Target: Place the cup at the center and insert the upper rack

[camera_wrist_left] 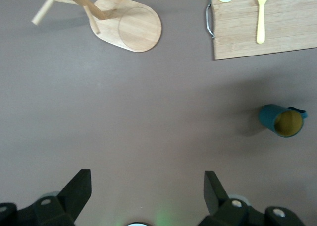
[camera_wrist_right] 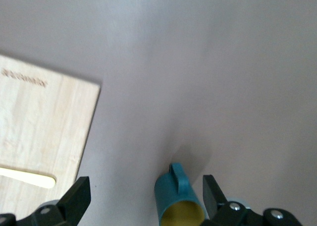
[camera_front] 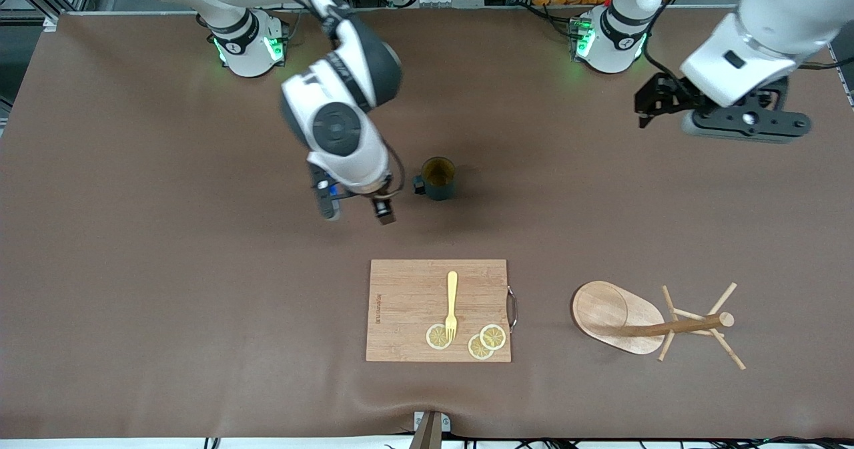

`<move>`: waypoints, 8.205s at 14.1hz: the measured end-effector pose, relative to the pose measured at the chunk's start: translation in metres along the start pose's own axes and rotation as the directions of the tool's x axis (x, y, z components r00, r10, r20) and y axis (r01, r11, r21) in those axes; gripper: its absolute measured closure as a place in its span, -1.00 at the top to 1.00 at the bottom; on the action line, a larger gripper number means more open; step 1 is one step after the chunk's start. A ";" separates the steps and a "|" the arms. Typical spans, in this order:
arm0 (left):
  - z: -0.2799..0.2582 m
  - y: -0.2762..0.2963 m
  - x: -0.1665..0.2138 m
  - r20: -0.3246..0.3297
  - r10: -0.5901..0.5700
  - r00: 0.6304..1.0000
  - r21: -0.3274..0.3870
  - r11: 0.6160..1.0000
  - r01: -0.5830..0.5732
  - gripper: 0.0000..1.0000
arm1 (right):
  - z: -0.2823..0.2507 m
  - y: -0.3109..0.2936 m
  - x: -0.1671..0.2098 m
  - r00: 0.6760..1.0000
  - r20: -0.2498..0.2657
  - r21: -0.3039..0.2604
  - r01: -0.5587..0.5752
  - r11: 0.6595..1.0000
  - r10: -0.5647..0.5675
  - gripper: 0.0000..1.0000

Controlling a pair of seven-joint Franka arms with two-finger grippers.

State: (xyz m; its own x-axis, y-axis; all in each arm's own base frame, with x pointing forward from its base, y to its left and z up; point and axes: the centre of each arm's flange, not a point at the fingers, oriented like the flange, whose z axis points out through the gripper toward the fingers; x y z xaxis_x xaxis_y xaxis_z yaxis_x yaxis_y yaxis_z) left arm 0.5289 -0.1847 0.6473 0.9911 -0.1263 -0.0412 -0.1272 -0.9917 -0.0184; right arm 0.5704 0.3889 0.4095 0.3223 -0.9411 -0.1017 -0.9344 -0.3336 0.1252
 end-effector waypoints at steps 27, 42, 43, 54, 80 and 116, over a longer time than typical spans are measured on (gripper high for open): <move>0.240 0.421 -0.084 -0.333 -0.219 0.917 0.131 0.953 0.275 1.00 | -0.115 0.083 0.385 0.719 0.108 0.039 0.687 0.725 -0.687 1.00; 0.382 0.494 -0.143 -0.564 -0.481 0.671 -0.016 0.819 0.574 1.00 | -0.152 0.163 0.387 0.534 -0.035 0.030 0.846 0.533 -0.845 1.00; 0.387 0.496 -0.145 -0.577 -0.489 0.654 -0.034 0.815 0.579 1.00 | -0.157 0.168 0.384 0.529 -0.046 0.033 0.849 0.528 -0.847 1.00; 0.468 0.504 -0.161 -0.736 -0.319 0.597 0.005 0.879 0.477 1.00 | -0.202 0.180 0.355 0.515 -0.165 0.054 0.856 0.514 -0.841 1.00; 0.518 0.485 -0.125 -0.861 -0.183 0.474 0.029 0.914 0.405 1.00 | -0.242 0.199 0.383 0.343 -0.187 -0.052 0.932 0.358 -0.921 1.00; 0.243 0.329 0.054 -0.636 -0.579 0.511 -0.107 0.722 0.684 -0.90 | -0.267 0.204 0.375 0.343 -0.152 -0.053 0.934 0.354 -0.927 1.00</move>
State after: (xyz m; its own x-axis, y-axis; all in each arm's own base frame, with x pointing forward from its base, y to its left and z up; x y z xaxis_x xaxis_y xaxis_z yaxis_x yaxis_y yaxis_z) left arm 0.5309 -0.5124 0.3962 0.6045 0.4943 0.6247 0.5903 -0.8045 0.0654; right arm 0.5409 -0.0465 0.6608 0.9998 -0.0218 -0.0013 -0.0218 -0.9998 0.0014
